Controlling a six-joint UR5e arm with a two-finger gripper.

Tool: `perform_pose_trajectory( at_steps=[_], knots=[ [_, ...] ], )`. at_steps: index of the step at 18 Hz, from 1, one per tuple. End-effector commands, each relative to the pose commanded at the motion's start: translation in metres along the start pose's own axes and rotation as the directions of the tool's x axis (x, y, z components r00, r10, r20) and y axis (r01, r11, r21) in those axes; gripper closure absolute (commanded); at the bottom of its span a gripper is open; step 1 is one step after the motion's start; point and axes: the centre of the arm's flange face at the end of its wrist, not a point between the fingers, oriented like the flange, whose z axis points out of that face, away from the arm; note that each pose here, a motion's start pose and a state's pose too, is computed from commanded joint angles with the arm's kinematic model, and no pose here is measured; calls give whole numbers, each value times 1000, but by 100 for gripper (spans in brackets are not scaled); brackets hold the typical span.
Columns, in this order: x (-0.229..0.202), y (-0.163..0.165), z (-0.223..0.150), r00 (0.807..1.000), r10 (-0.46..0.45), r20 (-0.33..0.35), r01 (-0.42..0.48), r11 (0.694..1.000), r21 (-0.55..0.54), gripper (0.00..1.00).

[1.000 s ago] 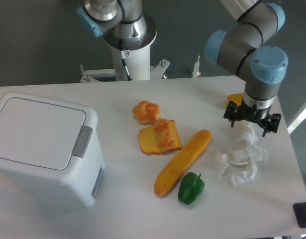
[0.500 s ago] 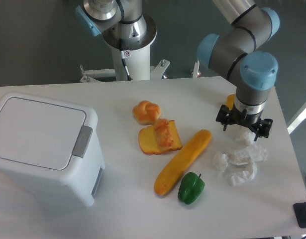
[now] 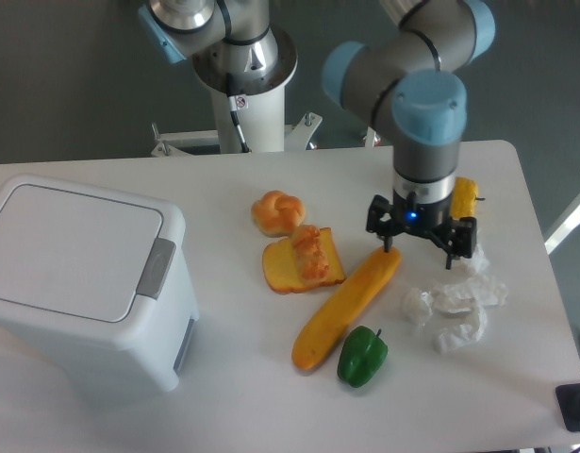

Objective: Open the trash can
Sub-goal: 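Move the open gripper from the paper pile toward the white trash can, then lower the gripper onto the grey button on the trash can lid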

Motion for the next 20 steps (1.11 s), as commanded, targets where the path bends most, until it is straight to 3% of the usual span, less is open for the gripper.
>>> perform_pose_trajectory(
  at_steps=[6,11,18,20],
  knots=[
    [32,-30,-43,990,-117,-78,127,983,129,0],
    [48,-31,-61,969,-219,-112,232,966,117,0],
    [55,-34,-78,895,-414,-163,435,892,121,0],
    [55,-35,-84,891,-425,-161,446,885,130,0]
  ],
)
